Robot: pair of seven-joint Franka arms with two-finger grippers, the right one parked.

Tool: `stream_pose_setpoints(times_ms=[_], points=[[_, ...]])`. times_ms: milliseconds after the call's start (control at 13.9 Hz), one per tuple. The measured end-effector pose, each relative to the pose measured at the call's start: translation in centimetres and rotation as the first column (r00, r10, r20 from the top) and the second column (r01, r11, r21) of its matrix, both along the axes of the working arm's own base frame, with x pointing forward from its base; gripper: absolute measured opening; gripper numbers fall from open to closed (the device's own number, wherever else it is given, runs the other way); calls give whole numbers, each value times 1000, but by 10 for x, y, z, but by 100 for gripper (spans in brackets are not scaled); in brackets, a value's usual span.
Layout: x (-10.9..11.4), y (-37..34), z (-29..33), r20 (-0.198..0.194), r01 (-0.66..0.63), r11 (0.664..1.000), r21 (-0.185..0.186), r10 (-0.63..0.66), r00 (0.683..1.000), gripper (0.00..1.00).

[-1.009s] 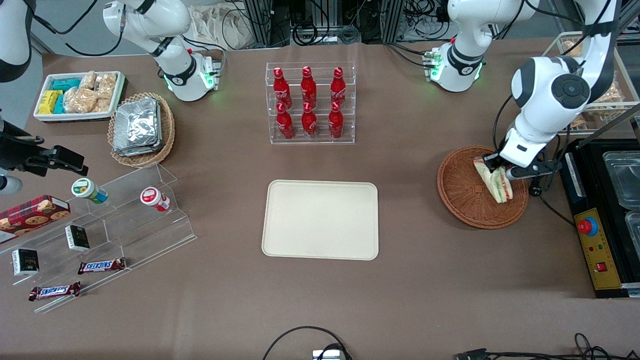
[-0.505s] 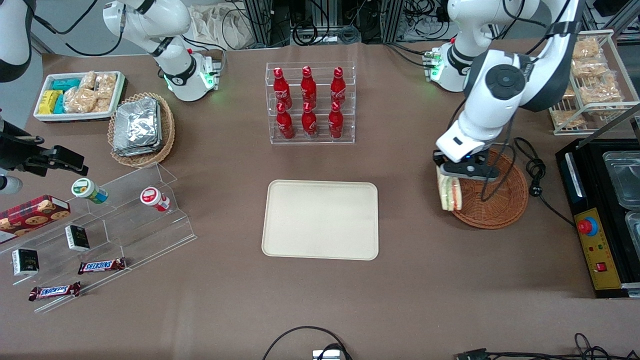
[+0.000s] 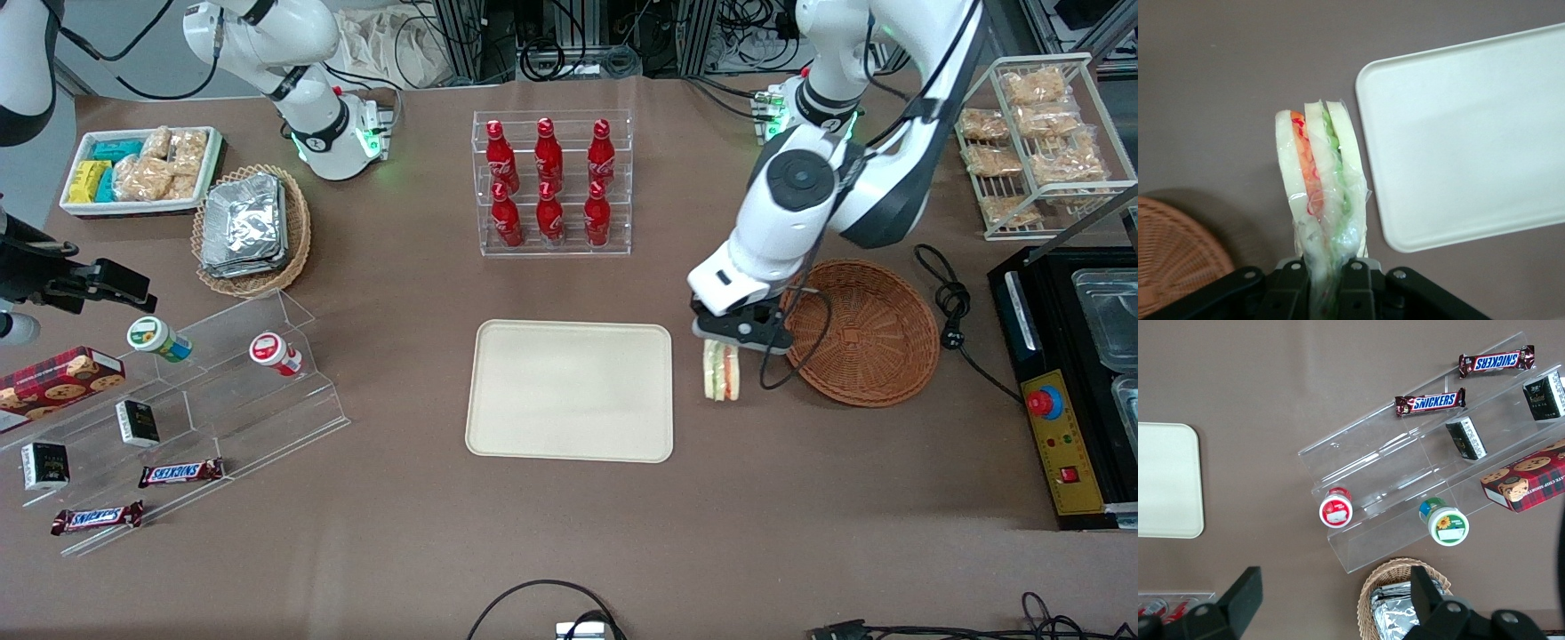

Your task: Place sandwich from basket to tray

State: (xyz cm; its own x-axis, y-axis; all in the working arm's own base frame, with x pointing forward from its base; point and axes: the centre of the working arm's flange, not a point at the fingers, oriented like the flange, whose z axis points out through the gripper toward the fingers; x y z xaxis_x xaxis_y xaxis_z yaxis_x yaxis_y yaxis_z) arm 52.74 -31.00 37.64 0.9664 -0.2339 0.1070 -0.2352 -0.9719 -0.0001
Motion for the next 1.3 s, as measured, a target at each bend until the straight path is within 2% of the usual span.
stream_pose_setpoints(times_ms=[288,577,721,1009,1297], points=[[15,-58,-38,-15,-48,999,-13,48,999,16],[31,-89,-75,-58,-67,997,-44,64,996,16],[28,-104,-95,-69,-55,998,-33,52,996,16],[22,-113,-129,-71,-41,999,11,41,997,16],[22,-112,-141,-83,-39,999,21,41,996,19]])
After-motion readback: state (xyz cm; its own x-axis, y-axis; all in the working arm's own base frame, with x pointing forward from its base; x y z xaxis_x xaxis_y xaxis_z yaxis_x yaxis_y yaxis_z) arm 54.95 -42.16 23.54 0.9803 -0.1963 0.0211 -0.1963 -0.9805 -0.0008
